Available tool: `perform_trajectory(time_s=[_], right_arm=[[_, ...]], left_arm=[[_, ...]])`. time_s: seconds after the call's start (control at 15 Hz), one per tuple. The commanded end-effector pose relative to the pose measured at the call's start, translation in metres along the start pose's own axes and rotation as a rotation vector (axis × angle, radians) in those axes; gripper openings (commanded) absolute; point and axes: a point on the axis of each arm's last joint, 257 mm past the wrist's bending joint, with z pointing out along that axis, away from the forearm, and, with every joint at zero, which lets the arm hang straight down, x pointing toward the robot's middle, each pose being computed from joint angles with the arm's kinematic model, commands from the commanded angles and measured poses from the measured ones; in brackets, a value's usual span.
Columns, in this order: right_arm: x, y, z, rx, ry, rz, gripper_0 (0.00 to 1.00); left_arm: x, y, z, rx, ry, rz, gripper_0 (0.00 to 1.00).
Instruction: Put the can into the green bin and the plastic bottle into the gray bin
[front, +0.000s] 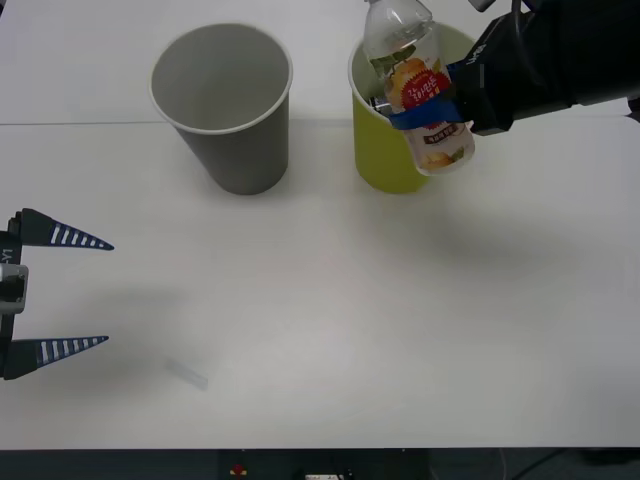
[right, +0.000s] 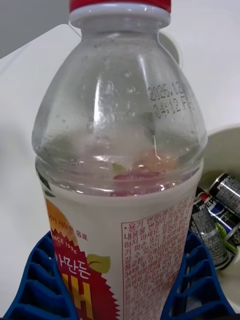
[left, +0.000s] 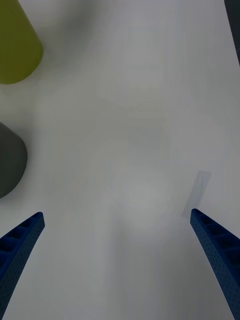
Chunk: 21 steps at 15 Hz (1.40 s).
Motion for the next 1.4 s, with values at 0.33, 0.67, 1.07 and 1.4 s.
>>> perform_trajectory(time_s=[0.33, 0.67, 1.07, 1.4], right_arm=[[-0.077, -0.009, 0.059, -0.006, 0.030, 0.011, 0.00], [-0.103, -0.001, 0.105, 0.003, 0.106, 0.005, 0.00], [-0.139, 0.010, 0.154, 0.016, 0.076, 0.017, 0.00], [-0.164, 0.016, 0.183, 0.057, -0.018, -0.005, 0.00]], left_arm=[[0.000, 0.000, 0.000, 0.000, 0.000, 0.000, 1.00], [0.000, 0.000, 0.000, 0.000, 0.000, 0.000, 1.00], [0.000, 0.000, 0.000, 0.000, 0.000, 0.000, 1.00], [0.000, 0.000, 0.000, 0.000, 0.000, 0.000, 1.00]])
